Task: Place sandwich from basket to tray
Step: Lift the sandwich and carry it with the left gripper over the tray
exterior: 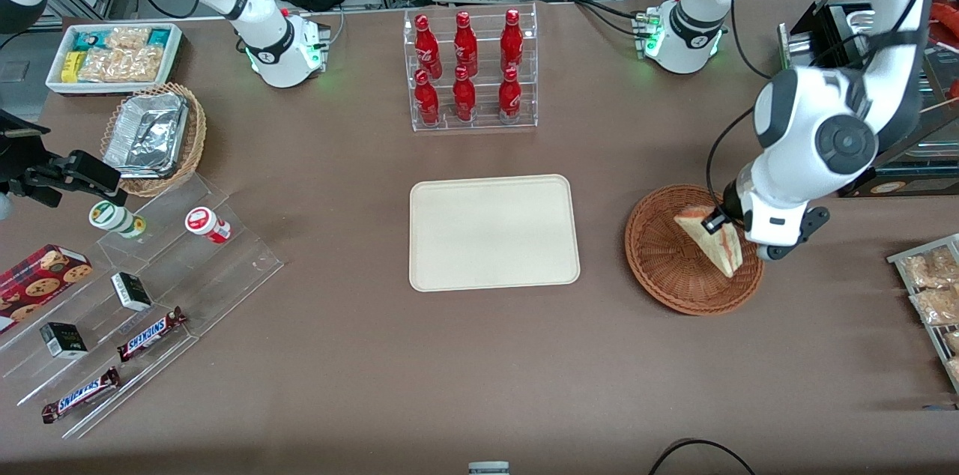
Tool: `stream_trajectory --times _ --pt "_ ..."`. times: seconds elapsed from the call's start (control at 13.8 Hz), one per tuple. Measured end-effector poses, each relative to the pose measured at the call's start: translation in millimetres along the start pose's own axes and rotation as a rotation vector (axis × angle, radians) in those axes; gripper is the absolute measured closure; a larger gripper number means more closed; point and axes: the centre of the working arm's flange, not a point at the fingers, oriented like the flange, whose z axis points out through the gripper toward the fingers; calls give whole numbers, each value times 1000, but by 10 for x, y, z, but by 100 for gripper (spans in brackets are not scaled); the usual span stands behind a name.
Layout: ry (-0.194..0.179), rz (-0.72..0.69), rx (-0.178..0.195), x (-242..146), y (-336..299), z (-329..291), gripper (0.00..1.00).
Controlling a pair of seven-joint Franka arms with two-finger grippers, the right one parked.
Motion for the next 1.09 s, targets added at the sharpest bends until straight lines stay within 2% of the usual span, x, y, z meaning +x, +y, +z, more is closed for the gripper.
stream_trajectory --times 0.14,0.29,0.51,0.65,0.94,1.09 --pt "2 91 9 -376 386 -369 87" --pt "6 187 15 -816 768 -426 87" --pt "-29 310 54 -1362 1243 -98 87" --pt "-50 375 66 -1640 1572 125 87" --pt "-78 440 50 -1902 2143 472 87" --pt "-75 466 23 -2002 2366 713 87"
